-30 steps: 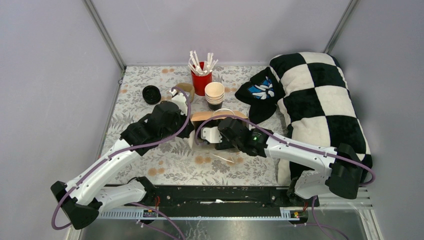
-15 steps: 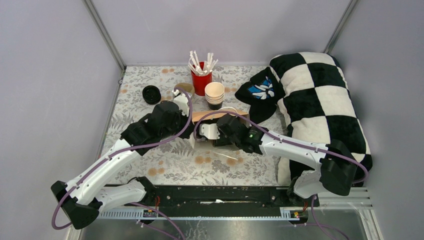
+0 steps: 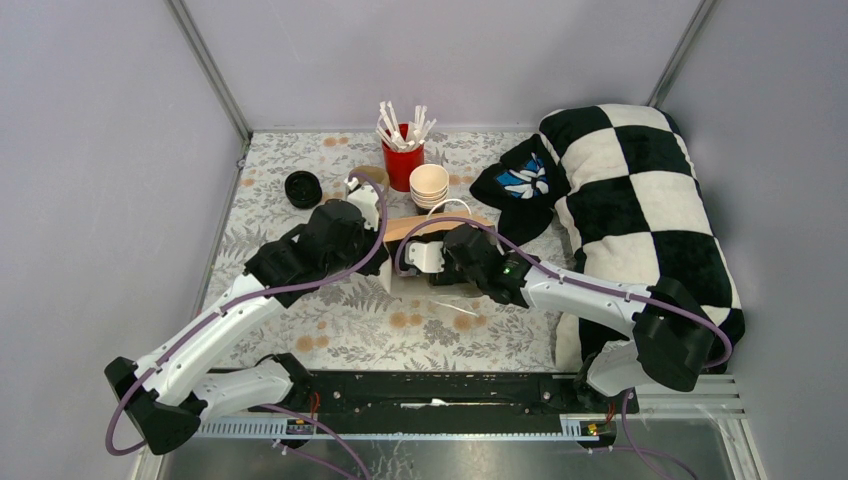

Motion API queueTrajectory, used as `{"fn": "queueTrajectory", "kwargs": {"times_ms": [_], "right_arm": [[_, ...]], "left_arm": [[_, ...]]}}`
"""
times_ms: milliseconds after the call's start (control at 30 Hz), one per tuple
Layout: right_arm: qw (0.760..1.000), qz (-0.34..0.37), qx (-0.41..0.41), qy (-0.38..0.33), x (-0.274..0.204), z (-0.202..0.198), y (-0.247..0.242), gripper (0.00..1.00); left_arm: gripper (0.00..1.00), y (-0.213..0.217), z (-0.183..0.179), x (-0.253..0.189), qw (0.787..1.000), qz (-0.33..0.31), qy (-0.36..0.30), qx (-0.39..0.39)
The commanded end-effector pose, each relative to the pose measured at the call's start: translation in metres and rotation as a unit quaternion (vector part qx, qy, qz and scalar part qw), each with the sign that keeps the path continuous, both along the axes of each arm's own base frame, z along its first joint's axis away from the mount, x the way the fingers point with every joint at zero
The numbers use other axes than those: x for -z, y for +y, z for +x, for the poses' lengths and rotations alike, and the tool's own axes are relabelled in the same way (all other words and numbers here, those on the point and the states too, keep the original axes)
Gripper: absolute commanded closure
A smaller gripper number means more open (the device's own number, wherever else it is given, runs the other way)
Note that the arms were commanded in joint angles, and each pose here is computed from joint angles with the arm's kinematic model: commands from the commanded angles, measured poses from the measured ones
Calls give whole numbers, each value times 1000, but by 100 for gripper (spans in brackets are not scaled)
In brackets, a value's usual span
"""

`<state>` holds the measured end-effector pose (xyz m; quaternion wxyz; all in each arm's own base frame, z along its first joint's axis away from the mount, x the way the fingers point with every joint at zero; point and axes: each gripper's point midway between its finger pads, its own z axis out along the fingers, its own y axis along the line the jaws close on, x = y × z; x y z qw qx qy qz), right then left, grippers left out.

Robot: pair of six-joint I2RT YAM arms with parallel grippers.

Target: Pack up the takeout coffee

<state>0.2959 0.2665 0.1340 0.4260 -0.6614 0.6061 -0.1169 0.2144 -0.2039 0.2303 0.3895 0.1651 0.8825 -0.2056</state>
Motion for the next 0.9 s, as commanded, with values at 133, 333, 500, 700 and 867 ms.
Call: {"fn": "queueTrajectory", "kwargs": {"times_ms": [133,333,500,700,867], "right_arm": [[1000,-8,17,-21,-1,15,-10,75],[1000,-2,-2,19,-8,4,-3,74],[998,-18,-14,56,-19,-7,-1,74],[995,-43,-26,91,-24,-25,0,74],[988,-54,-37,137,-21,-47,0,74]], "left_arm": [[100,-2,-1,-23,1000,-14,-6,-4],[100,-3,-3,-37,1000,-20,1,-2],[100,-8,-12,-40,999,-37,28,0],[100,-15,-24,-39,996,-52,74,5],[100,-17,-35,-47,993,-69,101,8]]}}
